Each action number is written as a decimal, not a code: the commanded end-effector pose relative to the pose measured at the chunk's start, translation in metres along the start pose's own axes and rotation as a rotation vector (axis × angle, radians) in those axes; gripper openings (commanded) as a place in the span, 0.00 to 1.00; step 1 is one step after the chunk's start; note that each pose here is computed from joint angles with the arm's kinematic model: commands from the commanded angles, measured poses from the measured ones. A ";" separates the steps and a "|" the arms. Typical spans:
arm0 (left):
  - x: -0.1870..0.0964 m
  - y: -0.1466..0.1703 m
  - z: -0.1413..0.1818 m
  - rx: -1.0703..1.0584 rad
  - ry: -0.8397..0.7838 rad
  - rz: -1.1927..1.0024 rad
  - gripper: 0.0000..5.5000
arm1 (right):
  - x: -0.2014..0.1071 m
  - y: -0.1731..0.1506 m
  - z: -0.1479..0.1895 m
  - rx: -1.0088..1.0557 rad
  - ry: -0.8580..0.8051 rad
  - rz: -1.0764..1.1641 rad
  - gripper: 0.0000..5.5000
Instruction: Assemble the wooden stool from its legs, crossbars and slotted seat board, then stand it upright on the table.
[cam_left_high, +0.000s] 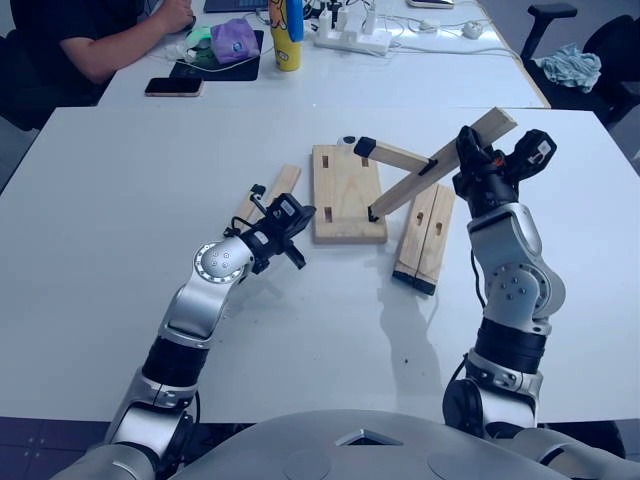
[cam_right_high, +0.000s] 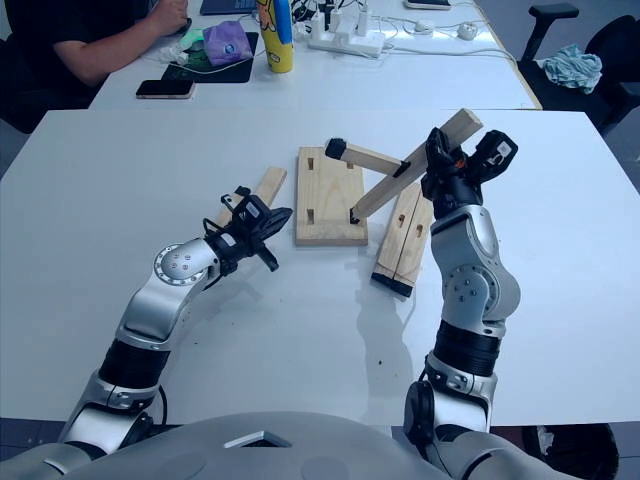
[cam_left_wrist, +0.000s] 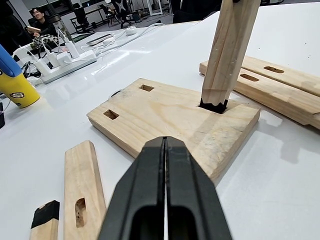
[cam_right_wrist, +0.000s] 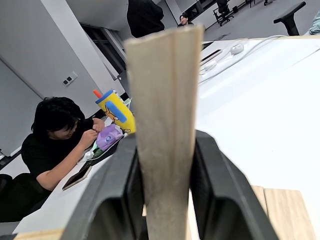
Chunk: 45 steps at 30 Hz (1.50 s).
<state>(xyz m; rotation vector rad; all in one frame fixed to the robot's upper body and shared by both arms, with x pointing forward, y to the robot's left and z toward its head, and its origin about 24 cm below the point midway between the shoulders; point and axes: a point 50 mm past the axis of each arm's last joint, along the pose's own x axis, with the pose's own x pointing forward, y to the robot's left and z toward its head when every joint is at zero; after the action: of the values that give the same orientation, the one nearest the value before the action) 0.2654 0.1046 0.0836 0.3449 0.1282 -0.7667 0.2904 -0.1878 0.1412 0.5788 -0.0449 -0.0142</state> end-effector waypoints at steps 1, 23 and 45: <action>0.002 0.000 0.003 0.007 -0.001 -0.022 0.00 | 0.000 0.005 -0.007 -0.022 0.014 -0.013 0.19; 0.001 -0.025 0.008 0.009 0.001 -0.120 0.00 | -0.032 0.023 -0.053 -0.374 0.142 0.066 0.19; 0.005 -0.026 0.007 -0.006 -0.008 -0.079 0.00 | -0.014 0.028 -0.051 -0.308 0.111 0.138 0.19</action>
<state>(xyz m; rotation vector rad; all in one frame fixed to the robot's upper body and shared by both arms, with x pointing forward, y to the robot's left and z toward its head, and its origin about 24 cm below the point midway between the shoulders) 0.2496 0.0798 0.0842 0.3335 0.1296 -0.8552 0.2788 -0.1361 0.1316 0.2448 -0.0619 0.1525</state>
